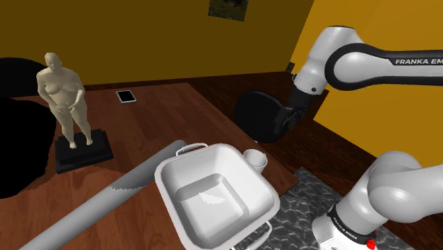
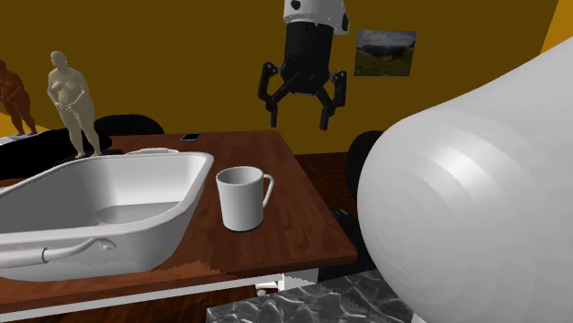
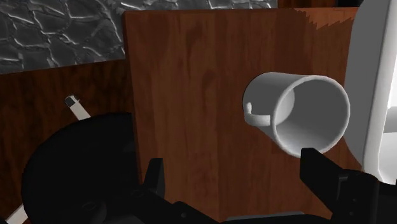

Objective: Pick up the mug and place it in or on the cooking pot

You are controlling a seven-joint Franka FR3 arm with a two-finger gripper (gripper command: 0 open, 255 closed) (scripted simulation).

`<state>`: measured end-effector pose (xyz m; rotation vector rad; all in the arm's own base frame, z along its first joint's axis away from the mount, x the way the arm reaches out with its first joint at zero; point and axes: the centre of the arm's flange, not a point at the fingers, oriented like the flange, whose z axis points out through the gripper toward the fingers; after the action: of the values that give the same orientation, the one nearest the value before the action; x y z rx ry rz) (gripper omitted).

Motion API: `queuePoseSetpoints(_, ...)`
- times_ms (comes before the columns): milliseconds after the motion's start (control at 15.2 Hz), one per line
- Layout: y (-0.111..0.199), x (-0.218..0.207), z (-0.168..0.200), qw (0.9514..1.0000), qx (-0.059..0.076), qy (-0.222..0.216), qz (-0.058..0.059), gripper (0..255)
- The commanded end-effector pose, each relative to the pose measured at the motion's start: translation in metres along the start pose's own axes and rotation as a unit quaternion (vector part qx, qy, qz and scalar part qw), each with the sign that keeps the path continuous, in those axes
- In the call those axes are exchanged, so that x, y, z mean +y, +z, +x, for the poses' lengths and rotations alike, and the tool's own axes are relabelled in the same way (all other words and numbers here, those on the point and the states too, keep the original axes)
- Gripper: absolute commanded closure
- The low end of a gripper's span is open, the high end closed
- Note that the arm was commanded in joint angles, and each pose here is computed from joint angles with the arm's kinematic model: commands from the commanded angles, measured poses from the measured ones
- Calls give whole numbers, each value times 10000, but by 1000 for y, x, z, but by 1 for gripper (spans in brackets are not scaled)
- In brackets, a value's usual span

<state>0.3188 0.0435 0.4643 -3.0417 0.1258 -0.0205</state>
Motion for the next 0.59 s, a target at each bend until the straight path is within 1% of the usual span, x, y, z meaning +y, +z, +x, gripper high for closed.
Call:
queuePoseSetpoints(0,22,-12,1,10000,-29,14,58,0)
queuePoseSetpoints(330,78,-43,3,9997,-119,41,200,0)
queuePoseSetpoints(528,90,-44,3,9997,-121,42,203,0)
